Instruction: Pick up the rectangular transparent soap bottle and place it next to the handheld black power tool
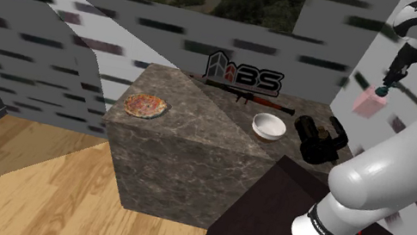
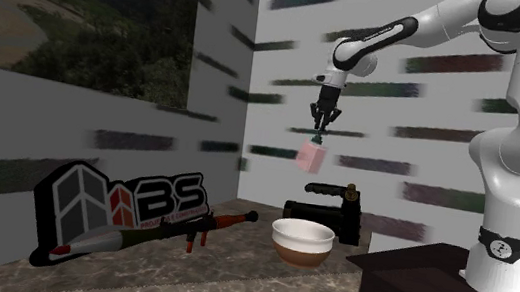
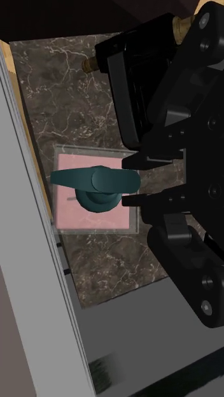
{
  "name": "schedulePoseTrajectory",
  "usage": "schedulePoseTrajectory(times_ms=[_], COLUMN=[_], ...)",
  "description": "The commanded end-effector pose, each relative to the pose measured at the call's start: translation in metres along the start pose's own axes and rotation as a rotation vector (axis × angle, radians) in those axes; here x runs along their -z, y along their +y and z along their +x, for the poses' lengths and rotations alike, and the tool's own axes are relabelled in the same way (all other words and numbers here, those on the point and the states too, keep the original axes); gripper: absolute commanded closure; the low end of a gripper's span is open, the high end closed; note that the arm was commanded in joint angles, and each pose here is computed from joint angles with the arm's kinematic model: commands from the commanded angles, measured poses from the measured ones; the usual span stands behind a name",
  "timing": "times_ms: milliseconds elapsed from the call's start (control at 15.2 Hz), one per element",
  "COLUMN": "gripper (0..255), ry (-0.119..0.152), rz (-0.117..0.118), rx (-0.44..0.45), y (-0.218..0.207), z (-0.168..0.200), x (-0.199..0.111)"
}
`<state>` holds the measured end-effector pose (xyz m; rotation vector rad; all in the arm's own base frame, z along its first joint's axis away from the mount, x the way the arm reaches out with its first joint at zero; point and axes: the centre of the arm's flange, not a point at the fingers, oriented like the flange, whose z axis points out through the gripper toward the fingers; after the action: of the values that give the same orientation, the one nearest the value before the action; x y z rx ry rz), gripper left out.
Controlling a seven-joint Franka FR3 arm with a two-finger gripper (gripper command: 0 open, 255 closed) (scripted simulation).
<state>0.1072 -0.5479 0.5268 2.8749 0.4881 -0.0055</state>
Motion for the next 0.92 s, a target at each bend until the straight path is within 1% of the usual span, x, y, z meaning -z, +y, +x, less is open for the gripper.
schedulePoseTrajectory(times_ms=[0, 858], gripper=[255, 255], ry=[0.0, 0.0], rz=[-0.001, -0.001], rx=[0.0, 0.0], y=[-0.003, -0.018], z=[0.001, 0.004], x=[-0.01, -0.077])
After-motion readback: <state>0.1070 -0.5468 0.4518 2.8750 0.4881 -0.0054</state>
